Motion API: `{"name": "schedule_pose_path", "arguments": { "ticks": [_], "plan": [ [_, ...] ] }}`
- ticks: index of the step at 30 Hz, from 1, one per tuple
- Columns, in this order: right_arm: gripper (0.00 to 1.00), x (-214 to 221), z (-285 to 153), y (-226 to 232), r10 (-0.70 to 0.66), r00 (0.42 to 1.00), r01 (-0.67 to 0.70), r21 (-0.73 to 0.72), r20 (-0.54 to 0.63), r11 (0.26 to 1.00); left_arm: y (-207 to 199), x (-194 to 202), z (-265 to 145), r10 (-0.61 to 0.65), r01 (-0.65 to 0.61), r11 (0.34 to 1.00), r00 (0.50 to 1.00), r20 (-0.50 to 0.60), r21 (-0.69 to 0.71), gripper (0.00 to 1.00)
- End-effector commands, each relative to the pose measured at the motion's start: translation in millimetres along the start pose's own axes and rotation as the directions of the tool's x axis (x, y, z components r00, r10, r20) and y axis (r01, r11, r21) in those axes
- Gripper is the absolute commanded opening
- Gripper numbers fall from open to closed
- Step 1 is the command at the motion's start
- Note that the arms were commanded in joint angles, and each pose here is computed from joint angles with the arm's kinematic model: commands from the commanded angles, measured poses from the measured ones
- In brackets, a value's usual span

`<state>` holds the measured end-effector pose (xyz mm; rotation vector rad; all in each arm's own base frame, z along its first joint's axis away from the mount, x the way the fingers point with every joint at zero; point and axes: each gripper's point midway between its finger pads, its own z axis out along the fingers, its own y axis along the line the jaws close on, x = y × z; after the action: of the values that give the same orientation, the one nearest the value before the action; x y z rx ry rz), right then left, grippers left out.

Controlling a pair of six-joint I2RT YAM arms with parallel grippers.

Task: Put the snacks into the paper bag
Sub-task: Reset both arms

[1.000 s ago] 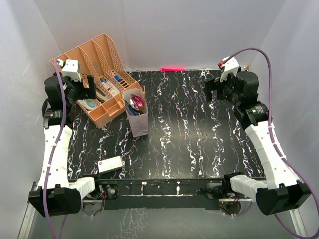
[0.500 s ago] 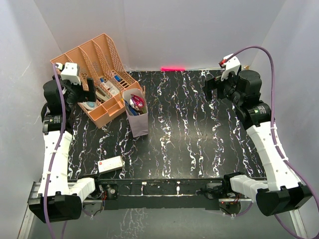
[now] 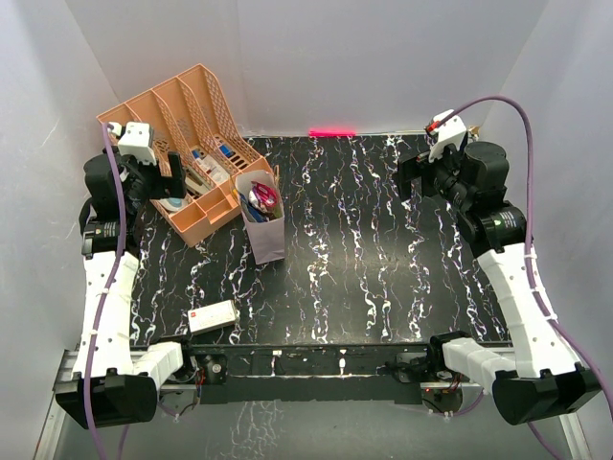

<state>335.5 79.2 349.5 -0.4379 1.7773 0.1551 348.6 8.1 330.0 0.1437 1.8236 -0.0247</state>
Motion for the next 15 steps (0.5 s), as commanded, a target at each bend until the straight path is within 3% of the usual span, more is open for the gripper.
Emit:
{"name": "schedule_pose_path", "arguments": {
  "ticks": [1, 15],
  "plan": [
    [0.98, -16.4, -2.7, -4.1, -0.013, 0.998, 0.012, 0.011, 0.055, 1.000, -0.4, -17.2, -9.2, 0.007, -0.007, 1.000, 0.999, 0.038, 0.000, 0.98],
    [0.98, -13.3, 5.9, -13.2, 0.005, 0.999, -0.007, 0.046, 0.050, 0.999, -6.0, -8.8, -6.2, 0.002, -0.003, 0.999, 1.000, 0.020, 0.032, 0.98]
  ]
}}
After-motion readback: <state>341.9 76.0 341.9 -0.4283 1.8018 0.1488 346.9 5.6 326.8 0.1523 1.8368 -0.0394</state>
